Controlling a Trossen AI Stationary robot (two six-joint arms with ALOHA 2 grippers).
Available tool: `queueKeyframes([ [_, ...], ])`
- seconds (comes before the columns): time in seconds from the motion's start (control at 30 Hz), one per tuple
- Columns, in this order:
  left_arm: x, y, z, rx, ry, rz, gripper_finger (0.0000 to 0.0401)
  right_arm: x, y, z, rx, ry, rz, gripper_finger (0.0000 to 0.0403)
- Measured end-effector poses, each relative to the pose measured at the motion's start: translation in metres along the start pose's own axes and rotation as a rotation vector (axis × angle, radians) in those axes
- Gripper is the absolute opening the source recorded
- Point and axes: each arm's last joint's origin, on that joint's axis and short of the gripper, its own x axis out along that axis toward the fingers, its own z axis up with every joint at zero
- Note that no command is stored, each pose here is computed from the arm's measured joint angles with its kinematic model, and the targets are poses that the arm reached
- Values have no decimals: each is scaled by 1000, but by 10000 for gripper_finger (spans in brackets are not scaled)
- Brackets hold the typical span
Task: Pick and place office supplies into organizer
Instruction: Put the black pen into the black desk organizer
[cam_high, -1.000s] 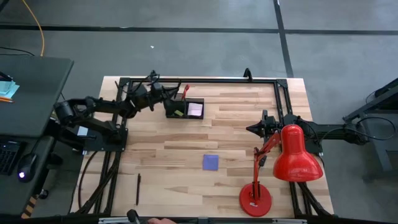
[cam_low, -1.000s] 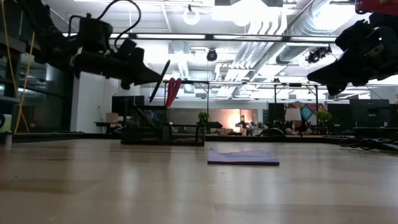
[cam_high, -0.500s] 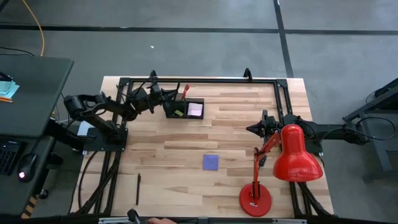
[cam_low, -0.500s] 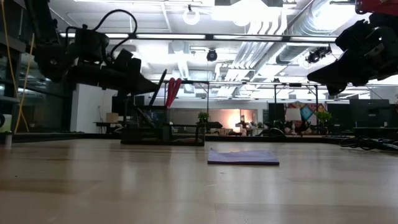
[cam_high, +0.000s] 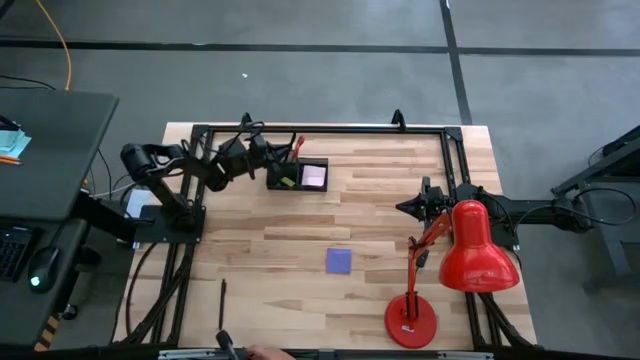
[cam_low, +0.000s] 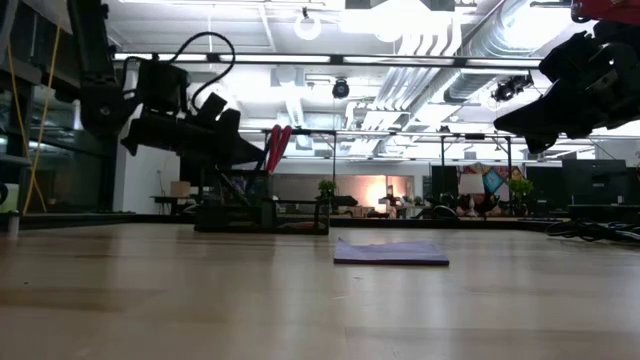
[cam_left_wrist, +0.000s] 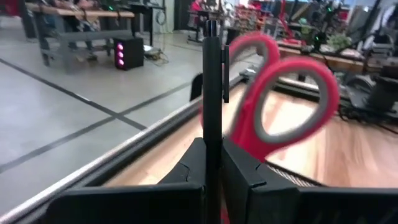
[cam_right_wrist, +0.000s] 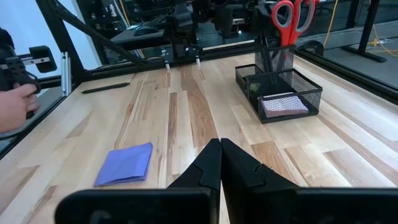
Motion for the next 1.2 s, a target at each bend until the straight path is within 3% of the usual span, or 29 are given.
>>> queueKeyframes([
  [0.3, 1, 0, -4, 21, 17, -22, 11, 0, 0, 0, 0, 0, 0, 0],
  [0.73, 1, -1, -5, 24, 24, -38, 122, 0, 0, 0, 0, 0, 0, 0],
  [1.03, 1, -2, 5, 49, -73, -53, 128, 0, 0, 0, 0, 0, 0, 0],
  [1.2, 1, 0, 9, 40, -105, 2, 129, 0, 0, 0, 0, 0, 0, 0],
])
